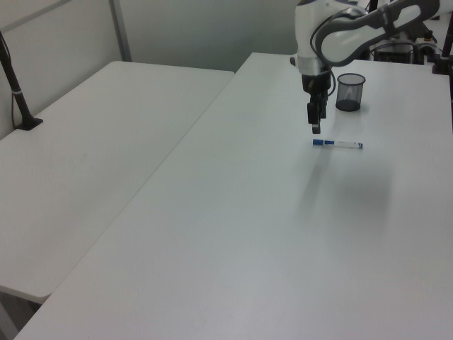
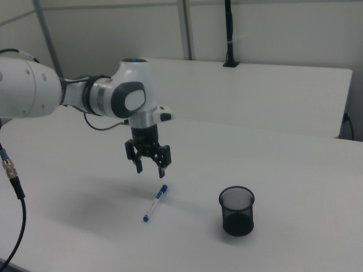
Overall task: Insert the marker
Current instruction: 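Close the gripper on the marker near its blue cap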
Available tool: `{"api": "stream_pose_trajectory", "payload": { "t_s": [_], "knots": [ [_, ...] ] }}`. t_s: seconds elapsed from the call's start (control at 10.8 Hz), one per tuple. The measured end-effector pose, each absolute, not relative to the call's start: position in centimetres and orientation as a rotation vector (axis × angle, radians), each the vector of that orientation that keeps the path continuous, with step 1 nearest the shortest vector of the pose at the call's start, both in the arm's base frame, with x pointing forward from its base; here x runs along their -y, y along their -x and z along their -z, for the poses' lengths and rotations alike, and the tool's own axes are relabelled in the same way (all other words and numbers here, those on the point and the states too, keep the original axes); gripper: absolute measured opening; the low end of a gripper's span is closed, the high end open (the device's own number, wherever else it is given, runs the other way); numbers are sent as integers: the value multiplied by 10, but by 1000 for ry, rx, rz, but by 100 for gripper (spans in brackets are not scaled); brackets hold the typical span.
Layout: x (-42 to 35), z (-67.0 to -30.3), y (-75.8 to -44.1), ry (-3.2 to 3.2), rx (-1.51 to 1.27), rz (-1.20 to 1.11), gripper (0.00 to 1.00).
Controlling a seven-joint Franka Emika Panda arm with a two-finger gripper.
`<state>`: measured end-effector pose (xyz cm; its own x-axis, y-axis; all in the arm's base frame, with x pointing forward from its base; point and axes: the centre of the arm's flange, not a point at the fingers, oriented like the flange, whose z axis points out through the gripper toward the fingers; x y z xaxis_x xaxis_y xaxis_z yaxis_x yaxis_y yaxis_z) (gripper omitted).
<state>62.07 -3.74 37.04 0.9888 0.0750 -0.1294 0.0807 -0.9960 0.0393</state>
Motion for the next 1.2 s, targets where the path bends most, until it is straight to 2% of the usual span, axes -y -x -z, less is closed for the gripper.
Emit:
{"api": "stream_pose_trajectory", "payload": {
  "t_s": [0.09, 0.18, 0.28, 0.37, 0.46, 0.74, 0.83, 0.92, 1.02, 1.2],
  "knots": [
    [45, -360, -622, -3075, -118, 218, 85],
    [51, -349, -623, -3068, -115, 220, 78],
    [56, -340, -626, -3065, -111, 209, 65],
    [60, -331, -626, -3058, -111, 212, 64],
    [61, -324, -627, -3050, -119, 222, 56],
    [61, -317, -625, -3042, -128, 240, 44],
    [61, -314, -623, -3036, -135, 251, 34],
    [60, -311, -621, -3030, -142, 262, 33],
    [60, -309, -620, -3027, -147, 268, 27],
    [58, -304, -616, -3022, -157, 286, 25]
  ]
}}
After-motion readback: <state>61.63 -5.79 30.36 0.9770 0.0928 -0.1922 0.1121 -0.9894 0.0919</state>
